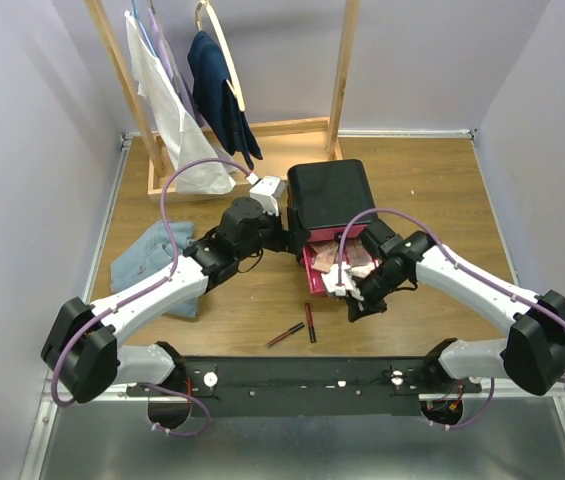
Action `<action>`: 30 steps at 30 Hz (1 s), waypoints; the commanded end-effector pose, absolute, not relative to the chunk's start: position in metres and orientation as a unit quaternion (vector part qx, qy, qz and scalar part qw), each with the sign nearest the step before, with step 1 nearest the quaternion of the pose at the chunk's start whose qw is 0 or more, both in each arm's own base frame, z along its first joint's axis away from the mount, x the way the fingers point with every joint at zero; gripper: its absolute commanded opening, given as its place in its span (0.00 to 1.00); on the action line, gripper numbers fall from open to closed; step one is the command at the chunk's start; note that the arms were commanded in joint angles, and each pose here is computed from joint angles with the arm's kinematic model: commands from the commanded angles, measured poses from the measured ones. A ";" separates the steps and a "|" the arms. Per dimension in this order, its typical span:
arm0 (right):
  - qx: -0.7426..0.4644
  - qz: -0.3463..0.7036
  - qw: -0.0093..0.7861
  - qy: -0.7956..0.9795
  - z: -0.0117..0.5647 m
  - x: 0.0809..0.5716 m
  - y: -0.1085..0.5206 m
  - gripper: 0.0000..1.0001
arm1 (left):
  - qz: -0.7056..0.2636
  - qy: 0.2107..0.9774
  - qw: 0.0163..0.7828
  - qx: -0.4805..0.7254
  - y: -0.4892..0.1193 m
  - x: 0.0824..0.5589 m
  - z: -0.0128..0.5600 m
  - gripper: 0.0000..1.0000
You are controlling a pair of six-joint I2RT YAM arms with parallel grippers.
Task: Organize the makeup
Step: Close the drawer in the storage box.
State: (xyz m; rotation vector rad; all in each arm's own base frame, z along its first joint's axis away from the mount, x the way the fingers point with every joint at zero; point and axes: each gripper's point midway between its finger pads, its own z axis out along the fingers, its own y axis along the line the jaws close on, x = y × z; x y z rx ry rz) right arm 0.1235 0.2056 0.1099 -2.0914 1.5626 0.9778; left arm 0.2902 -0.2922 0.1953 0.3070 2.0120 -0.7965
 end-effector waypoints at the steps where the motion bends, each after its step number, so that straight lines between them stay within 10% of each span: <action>1: -0.748 0.284 0.187 0.570 0.081 0.137 0.198 0.08 | -0.299 0.814 0.485 0.114 -0.273 0.289 0.206 0.86; 30: -0.602 0.118 0.397 0.682 0.124 0.270 0.236 0.29 | -0.279 0.809 0.511 0.085 -0.238 0.272 0.213 0.91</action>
